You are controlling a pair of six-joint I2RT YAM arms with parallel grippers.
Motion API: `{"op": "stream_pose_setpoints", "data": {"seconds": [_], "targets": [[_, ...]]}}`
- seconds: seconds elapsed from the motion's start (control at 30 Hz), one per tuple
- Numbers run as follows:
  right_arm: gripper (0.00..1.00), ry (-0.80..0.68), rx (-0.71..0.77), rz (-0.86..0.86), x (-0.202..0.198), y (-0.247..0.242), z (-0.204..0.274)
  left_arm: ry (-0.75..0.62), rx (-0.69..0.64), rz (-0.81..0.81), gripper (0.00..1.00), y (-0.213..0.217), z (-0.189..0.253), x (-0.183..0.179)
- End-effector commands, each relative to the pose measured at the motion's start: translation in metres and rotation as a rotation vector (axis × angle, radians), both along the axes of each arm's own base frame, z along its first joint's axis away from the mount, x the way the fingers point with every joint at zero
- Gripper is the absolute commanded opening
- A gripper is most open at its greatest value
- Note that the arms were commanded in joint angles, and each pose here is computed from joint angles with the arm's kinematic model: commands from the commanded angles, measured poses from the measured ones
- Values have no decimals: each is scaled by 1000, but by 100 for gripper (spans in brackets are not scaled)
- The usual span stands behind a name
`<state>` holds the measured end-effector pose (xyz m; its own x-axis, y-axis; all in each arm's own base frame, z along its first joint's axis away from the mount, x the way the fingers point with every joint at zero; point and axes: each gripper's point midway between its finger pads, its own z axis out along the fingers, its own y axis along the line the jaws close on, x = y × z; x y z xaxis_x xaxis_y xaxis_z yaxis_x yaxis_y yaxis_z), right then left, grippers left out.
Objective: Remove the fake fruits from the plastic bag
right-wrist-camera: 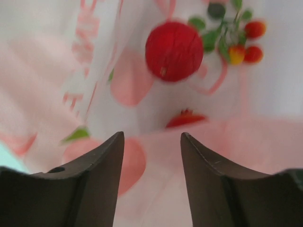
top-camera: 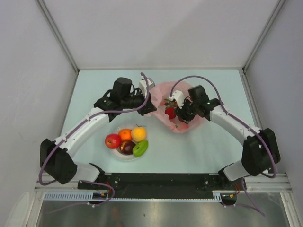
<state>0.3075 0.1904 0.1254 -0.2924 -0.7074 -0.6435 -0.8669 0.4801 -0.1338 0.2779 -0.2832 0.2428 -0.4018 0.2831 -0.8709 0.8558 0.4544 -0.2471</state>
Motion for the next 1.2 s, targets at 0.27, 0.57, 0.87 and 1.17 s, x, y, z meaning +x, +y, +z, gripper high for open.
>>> {"op": "stream_pose_setpoints", "data": {"seconds": [0.27,0.57,0.87,1.17], "targets": [[79,105,130,-204,85,55,-27,-19,-5,-1,0,-5,8,9],[60,163,126,-201,89,59,-53,-14,-6,11,0,-6,7,10],[30,65,181,-77,50,42,46,-25,-26,34,0,-9,9,19],[37,-119,266,193,-48,37,174,-25,-80,201,79,-15,51,64]]}}
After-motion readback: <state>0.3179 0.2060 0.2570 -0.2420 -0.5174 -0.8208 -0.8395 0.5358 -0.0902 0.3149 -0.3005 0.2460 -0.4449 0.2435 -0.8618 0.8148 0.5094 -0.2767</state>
